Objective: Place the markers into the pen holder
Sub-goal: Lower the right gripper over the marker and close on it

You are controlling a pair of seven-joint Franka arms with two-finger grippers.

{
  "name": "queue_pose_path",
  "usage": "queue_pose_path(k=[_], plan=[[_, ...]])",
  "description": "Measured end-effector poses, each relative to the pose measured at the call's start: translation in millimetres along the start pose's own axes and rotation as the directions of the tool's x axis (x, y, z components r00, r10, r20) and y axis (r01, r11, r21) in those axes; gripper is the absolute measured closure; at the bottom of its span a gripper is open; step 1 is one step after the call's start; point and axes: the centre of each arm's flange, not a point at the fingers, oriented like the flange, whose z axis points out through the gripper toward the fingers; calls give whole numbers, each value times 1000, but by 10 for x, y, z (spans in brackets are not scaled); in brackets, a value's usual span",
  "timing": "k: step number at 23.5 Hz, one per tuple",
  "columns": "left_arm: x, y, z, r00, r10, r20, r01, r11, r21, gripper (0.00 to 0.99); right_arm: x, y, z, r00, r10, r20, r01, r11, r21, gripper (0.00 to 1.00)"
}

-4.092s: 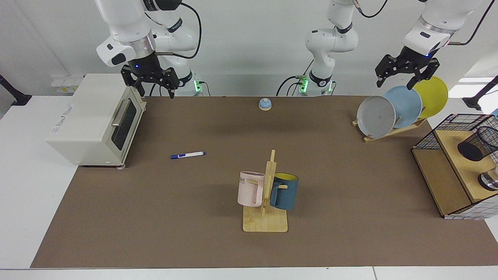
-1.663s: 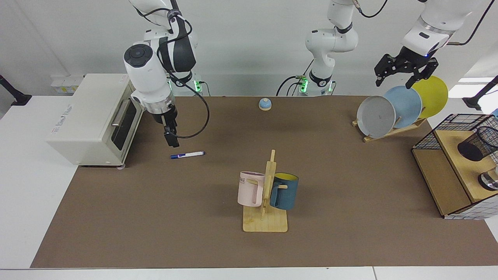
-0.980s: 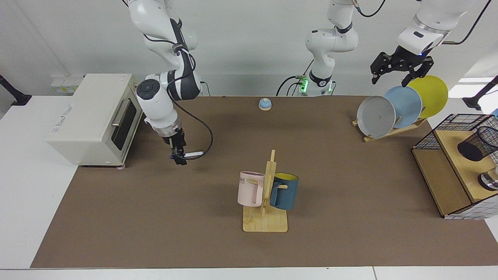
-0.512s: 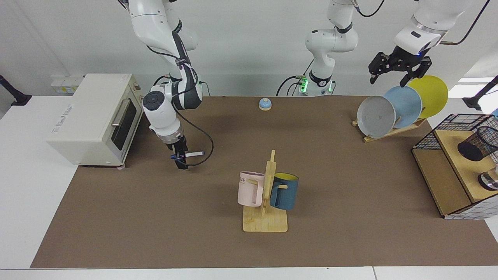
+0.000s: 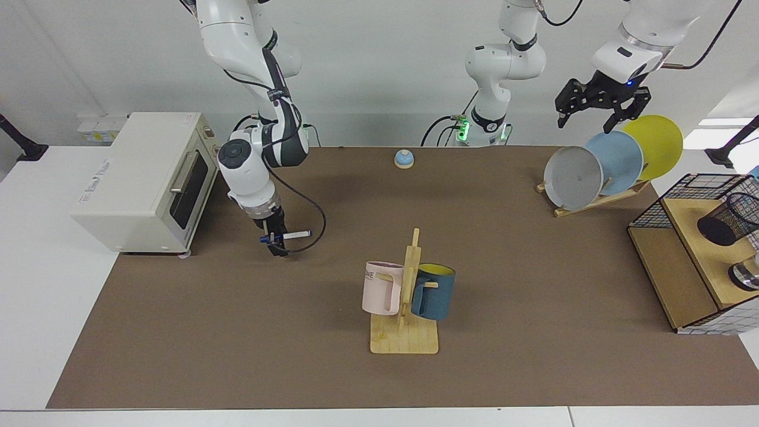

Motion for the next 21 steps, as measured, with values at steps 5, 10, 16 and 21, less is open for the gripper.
queue_pose_path(k=[5, 10, 16, 21], plan=[[4, 29, 0, 1000, 5, 0, -5, 1000, 1, 0, 93, 15, 7, 1000, -12, -1, 12, 1000, -2, 225], [8, 59, 1, 1000, 11, 0, -11, 1000, 1, 0, 163, 25, 6, 1000, -11, -2, 10, 1000, -3, 586], [12, 91, 1, 1000, 17, 1, -17, 1000, 2, 0, 151, 26, 0, 1000, -13, -2, 13, 1000, -2, 837], [12, 91, 1, 1000, 17, 1, -17, 1000, 2, 0, 119, 21, -25, 1000, -18, -2, 18, 1000, 3, 837]])
